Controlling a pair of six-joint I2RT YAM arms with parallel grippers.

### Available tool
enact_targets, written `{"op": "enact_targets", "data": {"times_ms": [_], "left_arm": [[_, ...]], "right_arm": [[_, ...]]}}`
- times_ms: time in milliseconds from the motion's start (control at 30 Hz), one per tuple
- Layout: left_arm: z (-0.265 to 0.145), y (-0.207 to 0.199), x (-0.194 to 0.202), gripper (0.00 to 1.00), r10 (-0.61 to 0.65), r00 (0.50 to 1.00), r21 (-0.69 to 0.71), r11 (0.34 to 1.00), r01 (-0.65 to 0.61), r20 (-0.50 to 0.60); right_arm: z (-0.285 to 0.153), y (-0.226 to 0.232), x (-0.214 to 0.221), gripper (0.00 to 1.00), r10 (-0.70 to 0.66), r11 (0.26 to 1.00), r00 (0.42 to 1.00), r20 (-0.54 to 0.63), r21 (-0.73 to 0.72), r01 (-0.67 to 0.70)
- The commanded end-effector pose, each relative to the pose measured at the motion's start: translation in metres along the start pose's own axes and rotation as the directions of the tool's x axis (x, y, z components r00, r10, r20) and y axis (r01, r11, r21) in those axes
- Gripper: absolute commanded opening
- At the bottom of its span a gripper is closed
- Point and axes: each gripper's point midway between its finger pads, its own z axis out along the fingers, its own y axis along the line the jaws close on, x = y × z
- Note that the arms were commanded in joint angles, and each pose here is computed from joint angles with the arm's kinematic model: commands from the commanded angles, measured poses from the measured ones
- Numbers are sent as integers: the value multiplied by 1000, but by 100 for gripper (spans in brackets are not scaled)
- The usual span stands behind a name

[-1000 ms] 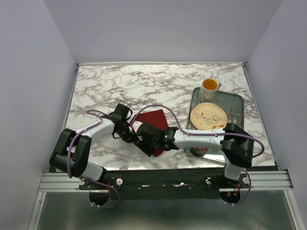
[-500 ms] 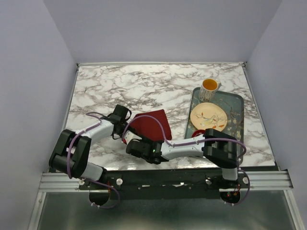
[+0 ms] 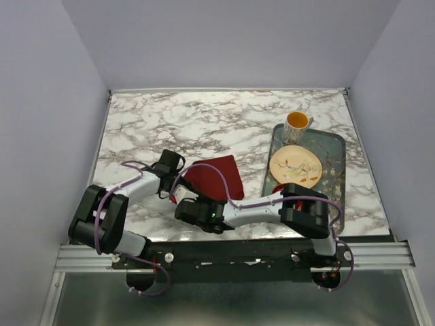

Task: Fold the napkin, place the utensils inside, and roll it up
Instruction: Roll the napkin with the utensil

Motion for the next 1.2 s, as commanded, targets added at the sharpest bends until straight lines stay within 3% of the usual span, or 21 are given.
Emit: {"op": "enact_targets", "data": {"times_ms": [0, 133, 267, 400, 533, 633, 667, 767, 900, 1167], "left_arm": [[12, 49, 2, 19, -24, 999, -159, 987, 27, 21], [12, 48, 1, 19, -25, 1000, -160, 987, 28, 19], [12, 49, 1, 19, -33, 999, -157, 987, 36, 22], [11, 47, 0, 21, -25, 999, -152, 988, 29, 25], [4, 42, -3, 34, 0, 999, -149, 989, 6, 35], [-10, 24, -16, 52, 80, 993, -120, 990, -70, 87], [-18, 16, -19, 64, 104, 988, -95, 991, -93, 114], [-38, 1, -30, 70, 148, 969, -46, 989, -142, 196], [-52, -5, -32, 70, 171, 957, -15, 985, -173, 234], [-55, -9, -26, 70, 205, 954, 23, 976, -214, 217]], "right_arm": [[9, 3, 25, 44, 13, 1000, 999, -41, 23, -13], [15, 0, 33, 35, 37, 999, 998, -59, 29, -36], [18, -5, 37, 16, 83, 997, 994, -68, 4, -83], [13, -7, 31, 6, 130, 988, 990, -51, -77, -133], [4, 0, 21, 1, 188, 954, 982, -26, -232, -189], [-1, 3, 19, 1, 243, 906, 969, -49, -344, -245], [-3, 1, 17, 0, 277, 869, 958, -69, -408, -280], [-15, 3, 15, 1, 367, 737, 921, -133, -563, -375], [-24, 7, 13, 1, 430, 540, 878, -211, -719, -438], [-13, 10, 10, 1, 473, 266, 832, -290, -853, -449]]}}
